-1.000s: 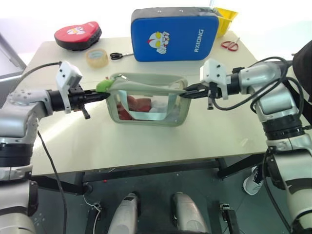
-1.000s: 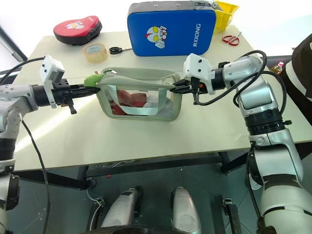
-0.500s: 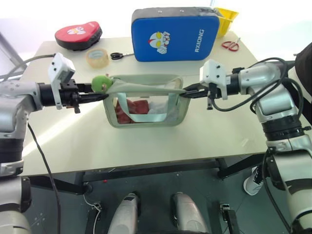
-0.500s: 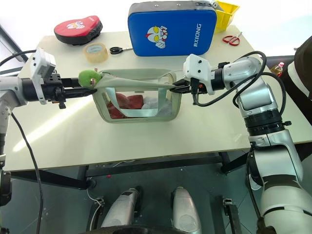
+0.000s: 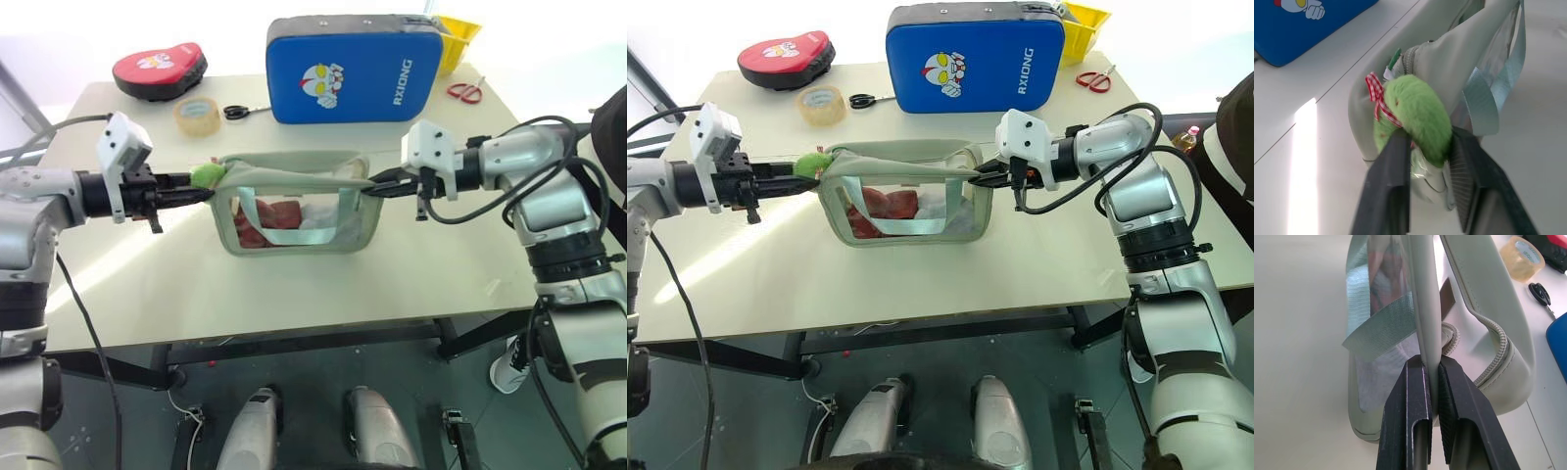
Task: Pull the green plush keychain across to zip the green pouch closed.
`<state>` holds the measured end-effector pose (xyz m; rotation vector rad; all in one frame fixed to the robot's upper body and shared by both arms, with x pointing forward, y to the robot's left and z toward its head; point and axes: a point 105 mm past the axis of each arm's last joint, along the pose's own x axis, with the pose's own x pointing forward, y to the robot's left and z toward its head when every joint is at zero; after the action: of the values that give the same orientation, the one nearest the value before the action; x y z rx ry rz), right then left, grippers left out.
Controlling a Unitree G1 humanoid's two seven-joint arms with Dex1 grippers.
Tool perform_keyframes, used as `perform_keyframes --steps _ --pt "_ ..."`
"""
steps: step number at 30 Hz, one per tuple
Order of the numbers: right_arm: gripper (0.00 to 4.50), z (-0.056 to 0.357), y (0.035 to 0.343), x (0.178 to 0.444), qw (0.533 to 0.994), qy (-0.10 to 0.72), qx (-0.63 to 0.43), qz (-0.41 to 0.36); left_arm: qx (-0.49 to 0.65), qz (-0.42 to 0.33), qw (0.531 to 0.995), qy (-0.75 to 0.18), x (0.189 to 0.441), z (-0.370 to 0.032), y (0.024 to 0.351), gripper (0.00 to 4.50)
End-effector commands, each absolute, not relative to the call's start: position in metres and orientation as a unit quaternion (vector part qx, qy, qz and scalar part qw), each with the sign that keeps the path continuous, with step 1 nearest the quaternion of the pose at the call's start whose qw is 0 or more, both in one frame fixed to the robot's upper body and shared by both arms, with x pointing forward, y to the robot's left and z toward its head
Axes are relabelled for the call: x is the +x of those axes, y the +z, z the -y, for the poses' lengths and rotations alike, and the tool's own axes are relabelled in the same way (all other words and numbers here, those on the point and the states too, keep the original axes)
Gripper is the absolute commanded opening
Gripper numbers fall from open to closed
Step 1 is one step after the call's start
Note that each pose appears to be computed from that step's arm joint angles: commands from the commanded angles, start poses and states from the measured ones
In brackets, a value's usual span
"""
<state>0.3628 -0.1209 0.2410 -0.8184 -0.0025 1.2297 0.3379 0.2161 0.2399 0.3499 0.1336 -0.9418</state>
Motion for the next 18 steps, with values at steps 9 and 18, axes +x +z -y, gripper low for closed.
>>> perform_keyframes --steps 9,18 --pt "0.00 0.122 0.257 0.363 0.741 0.550 -0.384 0.026 0.194 -0.027 0.879 -0.434 0.337 -0.221 0.268 0.08" --pt "0.00 0.121 0.259 0.365 0.743 0.547 -0.384 0.031 0.260 0.034 0.847 -0.463 0.342 -0.184 0.293 0.08"
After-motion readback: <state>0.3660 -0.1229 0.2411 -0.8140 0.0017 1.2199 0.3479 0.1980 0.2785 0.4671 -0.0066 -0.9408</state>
